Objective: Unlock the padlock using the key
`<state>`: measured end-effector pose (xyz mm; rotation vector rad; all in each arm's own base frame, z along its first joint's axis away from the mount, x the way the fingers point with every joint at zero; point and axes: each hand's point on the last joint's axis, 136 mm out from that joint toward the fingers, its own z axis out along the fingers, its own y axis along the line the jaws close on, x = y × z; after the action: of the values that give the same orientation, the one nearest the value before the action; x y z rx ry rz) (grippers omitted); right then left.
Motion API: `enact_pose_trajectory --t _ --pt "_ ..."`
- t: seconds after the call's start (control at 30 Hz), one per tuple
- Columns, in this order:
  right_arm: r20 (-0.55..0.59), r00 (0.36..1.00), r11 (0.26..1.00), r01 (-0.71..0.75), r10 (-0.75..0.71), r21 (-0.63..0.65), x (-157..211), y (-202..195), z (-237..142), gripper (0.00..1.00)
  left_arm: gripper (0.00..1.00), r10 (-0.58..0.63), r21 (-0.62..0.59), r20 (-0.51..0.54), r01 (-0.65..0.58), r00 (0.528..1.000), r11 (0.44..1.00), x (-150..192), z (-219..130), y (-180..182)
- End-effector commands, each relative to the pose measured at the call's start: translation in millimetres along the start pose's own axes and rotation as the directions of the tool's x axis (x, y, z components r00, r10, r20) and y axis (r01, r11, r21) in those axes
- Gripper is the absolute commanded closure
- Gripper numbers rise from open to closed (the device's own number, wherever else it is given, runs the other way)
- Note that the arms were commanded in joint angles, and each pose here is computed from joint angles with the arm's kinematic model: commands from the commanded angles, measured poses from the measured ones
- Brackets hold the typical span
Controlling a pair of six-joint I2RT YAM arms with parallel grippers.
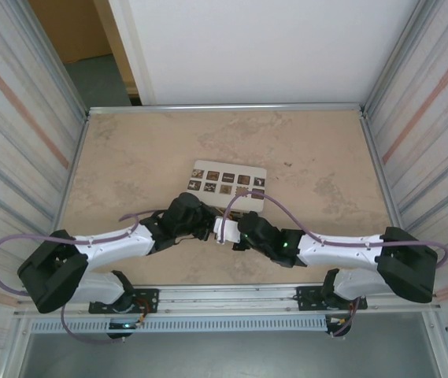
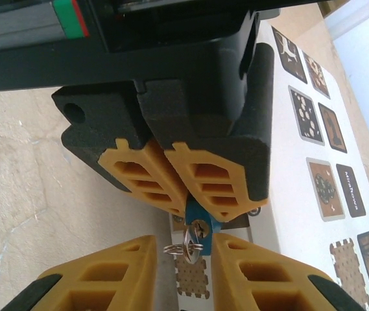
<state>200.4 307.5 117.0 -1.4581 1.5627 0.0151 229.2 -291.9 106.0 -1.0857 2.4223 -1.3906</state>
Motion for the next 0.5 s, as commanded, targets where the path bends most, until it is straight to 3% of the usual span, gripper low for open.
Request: enact_pose_trajectory --t 0.0,0.27,0.47 --pt "0.011 0.999 0.999 -0.045 0.045 0.005 -1.3 -2.0 3.8 0.76 1.00 0.001 0.083 -0.032 0.002 0.999 0.997 7.3 -2.6 -26.6" --pt "0.014 0.995 0.995 -0.101 0.101 0.019 1.6 -8.3 5.8 0.91 1.00 -0.003 0.085 -0.036 0.006 0.999 0.996 7.7 -1.9 -26.2" --pt "0.012 0.989 0.989 -0.146 0.146 0.020 5.1 -9.0 6.9 0.92 1.00 -0.005 0.085 -0.039 0.008 0.999 0.996 8.2 -0.9 -25.1"
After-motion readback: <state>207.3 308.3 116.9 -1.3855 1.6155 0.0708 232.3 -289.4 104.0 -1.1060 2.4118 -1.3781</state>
